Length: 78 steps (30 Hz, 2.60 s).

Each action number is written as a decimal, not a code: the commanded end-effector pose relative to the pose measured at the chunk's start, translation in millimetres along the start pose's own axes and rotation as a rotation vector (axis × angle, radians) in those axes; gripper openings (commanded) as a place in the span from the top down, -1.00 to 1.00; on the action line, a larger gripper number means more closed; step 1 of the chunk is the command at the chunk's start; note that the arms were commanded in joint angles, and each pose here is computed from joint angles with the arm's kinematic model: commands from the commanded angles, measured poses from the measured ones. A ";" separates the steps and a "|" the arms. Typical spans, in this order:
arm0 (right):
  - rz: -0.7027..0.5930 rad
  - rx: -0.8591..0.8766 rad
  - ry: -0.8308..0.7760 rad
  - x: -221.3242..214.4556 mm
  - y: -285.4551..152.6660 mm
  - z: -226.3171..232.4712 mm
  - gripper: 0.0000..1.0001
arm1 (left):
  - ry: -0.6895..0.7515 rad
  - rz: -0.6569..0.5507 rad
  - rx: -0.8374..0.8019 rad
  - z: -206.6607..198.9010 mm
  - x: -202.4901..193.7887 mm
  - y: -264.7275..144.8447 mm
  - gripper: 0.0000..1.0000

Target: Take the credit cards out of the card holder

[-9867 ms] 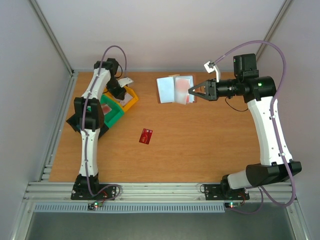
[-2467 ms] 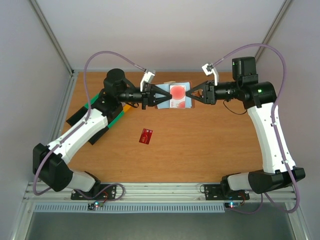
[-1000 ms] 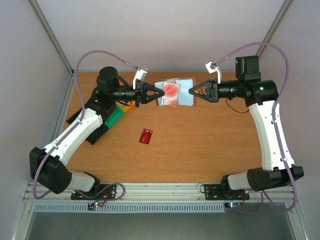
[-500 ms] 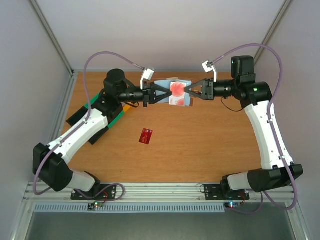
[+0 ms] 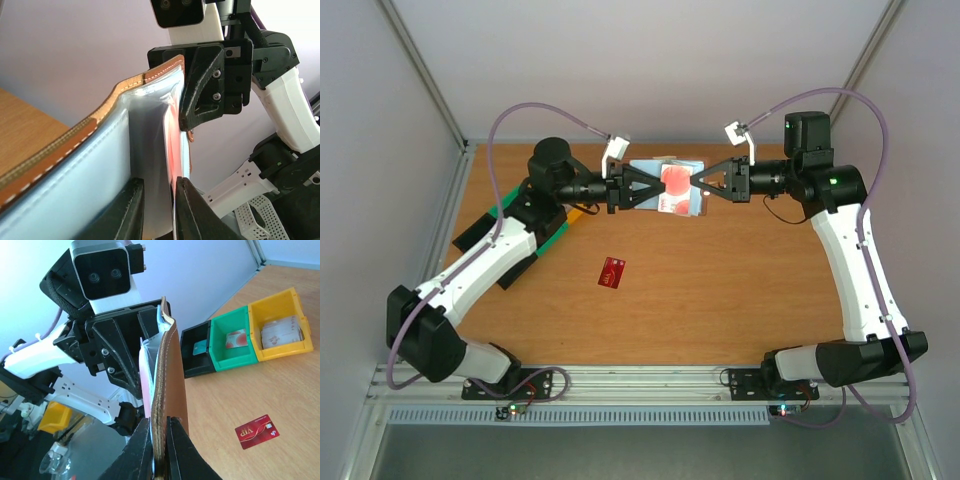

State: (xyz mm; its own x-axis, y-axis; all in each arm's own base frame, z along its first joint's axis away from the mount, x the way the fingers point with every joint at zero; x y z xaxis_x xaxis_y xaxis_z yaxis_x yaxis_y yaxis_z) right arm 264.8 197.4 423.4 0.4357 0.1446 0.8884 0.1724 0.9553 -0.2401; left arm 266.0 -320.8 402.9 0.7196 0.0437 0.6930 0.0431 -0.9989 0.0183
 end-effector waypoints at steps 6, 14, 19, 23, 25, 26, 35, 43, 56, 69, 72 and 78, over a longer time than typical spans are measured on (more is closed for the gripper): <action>-0.017 0.053 -0.073 10.4 -5.8 23.5 0.98 | 0.062 -0.030 -0.036 -14.0 16.9 2.5 0.99; -0.028 -0.063 -0.025 5.2 -25.5 -5.5 0.98 | 0.004 -0.072 0.107 13.7 27.9 -36.5 1.00; -0.014 -0.161 0.016 1.5 -34.5 -28.2 0.97 | 0.040 -0.042 0.199 25.4 25.8 -62.9 0.99; -0.011 -0.165 0.033 3.0 -34.1 -32.9 0.98 | 0.025 0.016 0.374 57.7 15.8 -105.5 0.99; -0.011 -0.159 0.028 3.5 -34.6 -30.6 0.98 | 0.082 0.083 0.532 86.6 8.4 -143.0 0.99; -0.010 -0.159 0.025 3.1 -34.7 -29.9 0.97 | 0.083 0.115 0.610 100.5 6.8 -162.2 1.00; -0.015 -0.131 0.025 2.7 -33.4 -26.6 0.98 | 0.076 0.575 1.052 217.4 -10.9 -288.9 1.00; -0.015 -0.134 0.018 1.0 -35.7 -19.2 0.98 | -0.045 0.745 1.109 268.5 -20.1 -320.1 1.00; -0.012 -0.128 0.029 1.5 -35.0 -20.6 0.97 | -0.149 0.828 1.077 328.3 -56.3 -327.2 0.99; -0.011 -0.122 0.035 1.9 -35.2 -18.9 0.97 | -0.160 0.822 1.132 364.8 -65.1 -335.0 0.99; -0.007 -0.119 0.037 1.3 -35.4 -18.1 0.98 | -0.144 0.810 1.156 370.0 -62.3 -336.9 0.99; -0.008 -0.117 0.033 2.9 -35.7 -17.0 0.97 | -0.108 0.862 1.268 383.6 -59.2 -357.5 0.70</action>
State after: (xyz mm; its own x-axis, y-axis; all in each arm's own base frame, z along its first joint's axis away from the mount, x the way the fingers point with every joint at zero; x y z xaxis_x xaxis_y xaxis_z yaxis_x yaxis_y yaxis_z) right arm 279.5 158.6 413.5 0.5034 0.1315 0.8540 0.2869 0.9069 -0.3087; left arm 452.8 23.8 81.2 0.8797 -0.4675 0.0873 0.0219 -0.1435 -0.9894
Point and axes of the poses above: each gripper's point midway between its finger pads, its own y axis out along the fingers, its own z axis along the line the jaws close on, x = y × z, the point moved 1 cm from there along -y, back along the fingers, and after that the axes turned 14 degrees about -y, right-handed, at the moved point
